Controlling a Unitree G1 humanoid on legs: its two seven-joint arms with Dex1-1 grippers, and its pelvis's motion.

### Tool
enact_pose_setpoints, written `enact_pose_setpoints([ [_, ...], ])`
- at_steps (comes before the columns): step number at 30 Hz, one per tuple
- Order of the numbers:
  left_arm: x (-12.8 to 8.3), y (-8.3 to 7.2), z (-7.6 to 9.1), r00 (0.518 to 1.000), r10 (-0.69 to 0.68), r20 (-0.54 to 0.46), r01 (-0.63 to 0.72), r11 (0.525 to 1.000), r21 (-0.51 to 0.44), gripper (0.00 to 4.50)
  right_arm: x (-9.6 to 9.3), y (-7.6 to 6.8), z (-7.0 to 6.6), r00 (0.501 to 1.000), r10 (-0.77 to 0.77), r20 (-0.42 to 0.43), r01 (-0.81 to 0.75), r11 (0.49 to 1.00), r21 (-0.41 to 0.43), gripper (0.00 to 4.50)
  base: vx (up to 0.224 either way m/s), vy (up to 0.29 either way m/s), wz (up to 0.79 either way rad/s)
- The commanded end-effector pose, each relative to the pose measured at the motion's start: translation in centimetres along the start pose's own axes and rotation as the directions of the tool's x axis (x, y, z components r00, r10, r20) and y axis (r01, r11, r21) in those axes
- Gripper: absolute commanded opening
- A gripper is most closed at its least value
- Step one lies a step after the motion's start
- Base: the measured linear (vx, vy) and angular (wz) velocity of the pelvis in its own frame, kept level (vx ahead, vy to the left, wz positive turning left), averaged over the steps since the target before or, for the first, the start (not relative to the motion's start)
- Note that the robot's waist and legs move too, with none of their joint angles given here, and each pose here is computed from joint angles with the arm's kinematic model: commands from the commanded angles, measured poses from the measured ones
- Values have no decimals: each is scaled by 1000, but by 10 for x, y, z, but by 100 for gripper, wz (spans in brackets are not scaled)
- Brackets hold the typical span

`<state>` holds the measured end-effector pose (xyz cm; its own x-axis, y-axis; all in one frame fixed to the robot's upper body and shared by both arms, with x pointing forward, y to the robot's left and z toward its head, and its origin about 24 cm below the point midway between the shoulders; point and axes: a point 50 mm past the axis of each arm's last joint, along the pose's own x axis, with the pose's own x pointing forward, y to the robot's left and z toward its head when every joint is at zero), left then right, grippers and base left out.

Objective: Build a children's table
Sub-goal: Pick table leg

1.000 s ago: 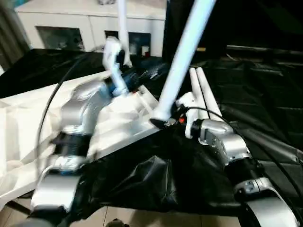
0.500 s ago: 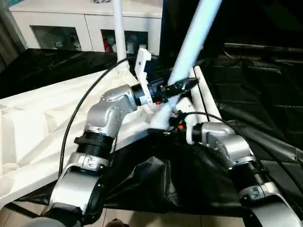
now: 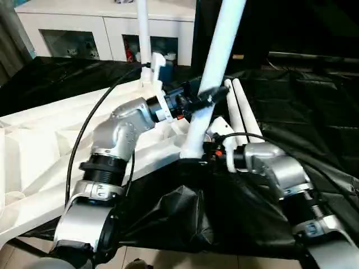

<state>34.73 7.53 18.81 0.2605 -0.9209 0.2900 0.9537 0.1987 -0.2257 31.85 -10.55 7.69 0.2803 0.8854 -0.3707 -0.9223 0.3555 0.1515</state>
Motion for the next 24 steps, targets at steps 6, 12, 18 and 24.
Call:
enact_pose_setpoints([
  [6, -2, 0, 6, 1000, 7, -4, -7, 1000, -1, 283, -1, 1, 10, 1000, 15, 3, -15, 999, -32, 275, 0, 0, 0],
  [12, -1, 2, 7, 998, 57, -28, -57, 998, 3, 237, -3, 1, 10, 1000, 12, 3, -11, 999, -35, 275, 0, 0, 0],
  [18, 2, 2, 11, 997, 71, -9, -71, 997, 14, 193, -4, 1, 11, 1000, -4, 10, 4, 999, -47, 275, 0, 0, 0],
  [24, 3, 4, 18, 990, 143, 20, -144, 989, 31, 188, -11, -1, 29, 988, 21, 151, -31, 997, 65, 345, 0, 0, 0],
])
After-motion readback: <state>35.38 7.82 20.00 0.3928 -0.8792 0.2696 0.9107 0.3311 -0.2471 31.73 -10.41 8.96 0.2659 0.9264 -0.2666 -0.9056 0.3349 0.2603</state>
